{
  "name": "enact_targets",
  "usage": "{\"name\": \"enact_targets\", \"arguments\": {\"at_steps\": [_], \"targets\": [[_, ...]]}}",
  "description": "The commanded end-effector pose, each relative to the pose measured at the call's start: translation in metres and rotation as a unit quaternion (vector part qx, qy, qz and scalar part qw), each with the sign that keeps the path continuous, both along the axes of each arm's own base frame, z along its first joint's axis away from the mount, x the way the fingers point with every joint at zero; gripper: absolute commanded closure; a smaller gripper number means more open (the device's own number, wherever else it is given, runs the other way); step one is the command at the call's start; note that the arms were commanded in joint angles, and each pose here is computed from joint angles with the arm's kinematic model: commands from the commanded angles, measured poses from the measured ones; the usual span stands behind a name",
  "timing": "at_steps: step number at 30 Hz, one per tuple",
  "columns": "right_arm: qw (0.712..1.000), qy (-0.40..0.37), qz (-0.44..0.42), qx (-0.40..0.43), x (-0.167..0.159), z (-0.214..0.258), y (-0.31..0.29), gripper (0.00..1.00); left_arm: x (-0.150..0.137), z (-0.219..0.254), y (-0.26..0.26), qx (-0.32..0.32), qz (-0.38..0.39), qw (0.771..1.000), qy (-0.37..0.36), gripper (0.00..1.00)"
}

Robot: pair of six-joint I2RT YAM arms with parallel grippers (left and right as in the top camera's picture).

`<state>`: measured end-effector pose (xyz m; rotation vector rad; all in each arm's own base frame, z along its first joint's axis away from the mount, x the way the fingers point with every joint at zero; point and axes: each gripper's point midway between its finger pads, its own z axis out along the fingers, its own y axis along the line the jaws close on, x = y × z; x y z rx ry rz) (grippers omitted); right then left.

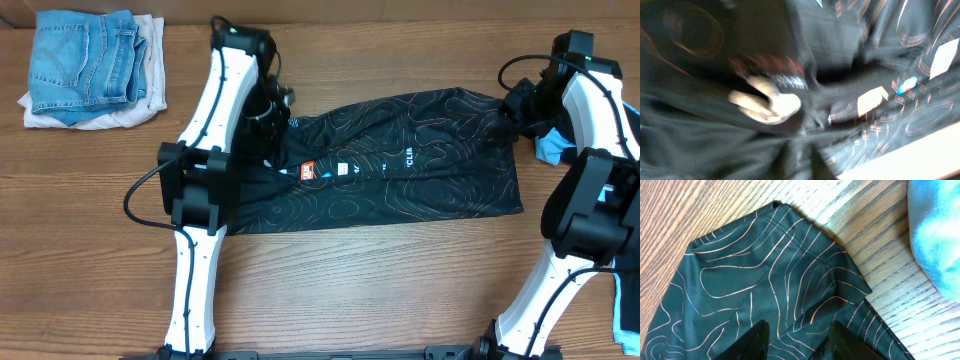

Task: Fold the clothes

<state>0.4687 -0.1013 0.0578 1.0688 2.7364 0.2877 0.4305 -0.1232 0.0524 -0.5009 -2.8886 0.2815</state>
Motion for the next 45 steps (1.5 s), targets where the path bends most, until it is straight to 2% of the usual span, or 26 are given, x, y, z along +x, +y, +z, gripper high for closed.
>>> {"name": "enact_targets", "arguments": {"at_steps": [1, 3, 4, 10, 14, 18, 20, 22, 23, 24, 26, 28, 32, 36, 38, 45], "targets": [[1.0, -0.028, 0.001, -0.003, 0.006, 0.023, 0.0, 0.57, 0.031, 0.01, 0.006, -0.006, 0.013, 0.998, -0.064, 0.56], [1.0, -0.028, 0.001, -0.003, 0.006, 0.023, 0.0, 0.57, 0.042, 0.01, 0.007, -0.01, 0.016, 0.996, -0.084, 0.42], [1.0, -0.028, 0.001, -0.003, 0.006, 0.023, 0.0, 0.57, 0.044, 0.009, 0.006, -0.014, 0.016, 0.996, -0.089, 0.39], [1.0, -0.029, 0.001, -0.004, 0.006, 0.023, 0.0, 0.57, 0.054, 0.009, 0.001, -0.025, 0.009, 0.994, -0.109, 0.37], [1.0, -0.029, 0.001, -0.003, 0.006, 0.023, 0.0, 0.57, 0.054, 0.007, 0.001, -0.025, 0.009, 0.994, -0.108, 0.53], [1.0, -0.029, 0.001, -0.003, 0.006, 0.023, 0.0, 0.57, 0.05, -0.002, 0.001, -0.022, 0.014, 0.995, -0.093, 0.53], [1.0, -0.029, 0.001, -0.003, 0.006, 0.023, 0.0, 0.57, 0.048, -0.005, 0.002, -0.02, 0.015, 0.996, -0.085, 0.63], [1.0, -0.029, 0.001, -0.003, 0.006, 0.023, 0.0, 0.57, 0.046, -0.007, 0.002, -0.019, 0.015, 0.996, -0.08, 0.83], [1.0, -0.029, 0.001, -0.003, 0.006, 0.023, 0.0, 0.57, 0.045, -0.007, 0.002, -0.018, 0.015, 0.997, -0.078, 0.89], [1.0, -0.027, 0.001, -0.003, 0.005, 0.022, 0.001, 0.57, 0.044, -0.007, 0.003, -0.018, 0.015, 0.997, -0.077, 0.92], [1.0, -0.026, 0.001, -0.002, 0.005, 0.022, 0.001, 0.57, 0.042, -0.007, 0.003, -0.017, 0.015, 0.997, -0.072, 0.91], [1.0, -0.025, 0.001, -0.002, 0.004, 0.022, 0.001, 0.57, 0.041, -0.007, 0.005, -0.016, 0.016, 0.997, -0.069, 0.96], [1.0, -0.025, 0.001, -0.002, 0.004, 0.022, 0.001, 0.57, 0.037, -0.007, 0.01, -0.01, 0.018, 0.998, -0.06, 0.96], [1.0, -0.024, 0.001, -0.002, 0.004, 0.022, 0.001, 0.57, 0.017, -0.004, 0.046, 0.076, 0.046, 0.996, -0.019, 0.96], [1.0, -0.025, 0.001, -0.002, 0.004, 0.022, 0.001, 0.57, 0.015, -0.003, 0.061, 0.105, 0.063, 0.992, -0.017, 0.96], [1.0, -0.022, 0.001, -0.002, 0.003, 0.022, 0.001, 0.57, 0.02, -0.001, 0.102, 0.139, 0.124, 0.982, -0.018, 0.96]]}}
